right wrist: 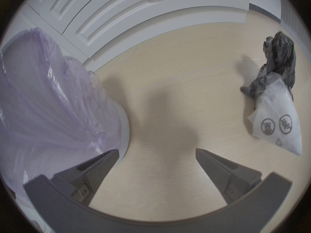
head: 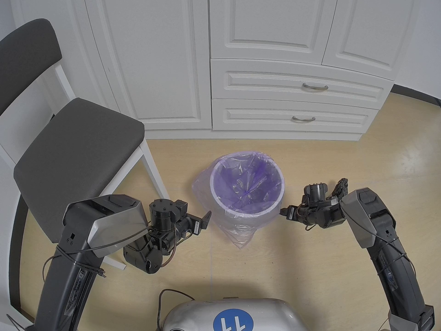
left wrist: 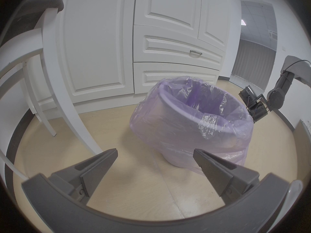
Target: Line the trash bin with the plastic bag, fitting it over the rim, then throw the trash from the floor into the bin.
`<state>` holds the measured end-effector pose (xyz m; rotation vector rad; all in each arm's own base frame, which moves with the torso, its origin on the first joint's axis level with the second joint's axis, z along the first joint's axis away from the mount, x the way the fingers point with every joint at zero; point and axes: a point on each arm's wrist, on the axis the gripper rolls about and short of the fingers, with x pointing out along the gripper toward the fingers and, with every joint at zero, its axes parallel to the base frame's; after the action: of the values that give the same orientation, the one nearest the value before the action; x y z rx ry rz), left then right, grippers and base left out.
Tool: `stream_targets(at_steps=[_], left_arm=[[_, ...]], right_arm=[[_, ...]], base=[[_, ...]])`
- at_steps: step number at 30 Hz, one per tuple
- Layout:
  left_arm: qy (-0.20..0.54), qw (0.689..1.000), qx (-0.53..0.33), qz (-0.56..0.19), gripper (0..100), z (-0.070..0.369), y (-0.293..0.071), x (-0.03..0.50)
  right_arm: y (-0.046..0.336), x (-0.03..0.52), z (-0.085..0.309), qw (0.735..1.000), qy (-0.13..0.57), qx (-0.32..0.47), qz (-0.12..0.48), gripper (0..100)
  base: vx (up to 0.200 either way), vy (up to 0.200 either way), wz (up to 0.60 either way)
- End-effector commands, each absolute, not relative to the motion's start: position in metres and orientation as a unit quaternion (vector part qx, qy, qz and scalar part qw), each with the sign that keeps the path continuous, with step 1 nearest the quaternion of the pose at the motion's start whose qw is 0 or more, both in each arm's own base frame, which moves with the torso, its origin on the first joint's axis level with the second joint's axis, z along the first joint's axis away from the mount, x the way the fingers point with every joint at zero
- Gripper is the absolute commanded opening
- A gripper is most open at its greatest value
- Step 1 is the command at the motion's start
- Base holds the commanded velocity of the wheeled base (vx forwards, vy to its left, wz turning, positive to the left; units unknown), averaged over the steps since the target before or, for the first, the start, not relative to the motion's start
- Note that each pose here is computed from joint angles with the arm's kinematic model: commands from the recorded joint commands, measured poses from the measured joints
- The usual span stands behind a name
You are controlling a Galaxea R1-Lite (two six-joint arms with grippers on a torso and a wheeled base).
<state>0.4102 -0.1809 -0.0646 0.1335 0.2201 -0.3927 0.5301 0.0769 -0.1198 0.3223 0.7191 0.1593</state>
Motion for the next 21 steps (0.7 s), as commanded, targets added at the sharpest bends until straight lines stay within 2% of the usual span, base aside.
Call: stream_targets(at_steps=[1,10,21], left_arm=[[0.116,0.972,0.068,-0.195,100,-0.07,-0.18,0.409],[0.104,0.975,0.063,-0.188,100,-0.079,-0.185,0.42],[0.079,0.993,0.004,-0.085,100,-0.078,-0.194,0.466]], right_arm=[[0.076,0.534,-0.103,0.928,0.33,0.155,0.074,100],[0.077,0.535,-0.102,0.937,0.3,0.158,0.081,100],[0.08,0.537,-0.103,0.939,0.295,0.157,0.085,100]], base=[[0.0,0.0,0.0],[0.0,0.0,0.0],[0.0,0.0,0.0]])
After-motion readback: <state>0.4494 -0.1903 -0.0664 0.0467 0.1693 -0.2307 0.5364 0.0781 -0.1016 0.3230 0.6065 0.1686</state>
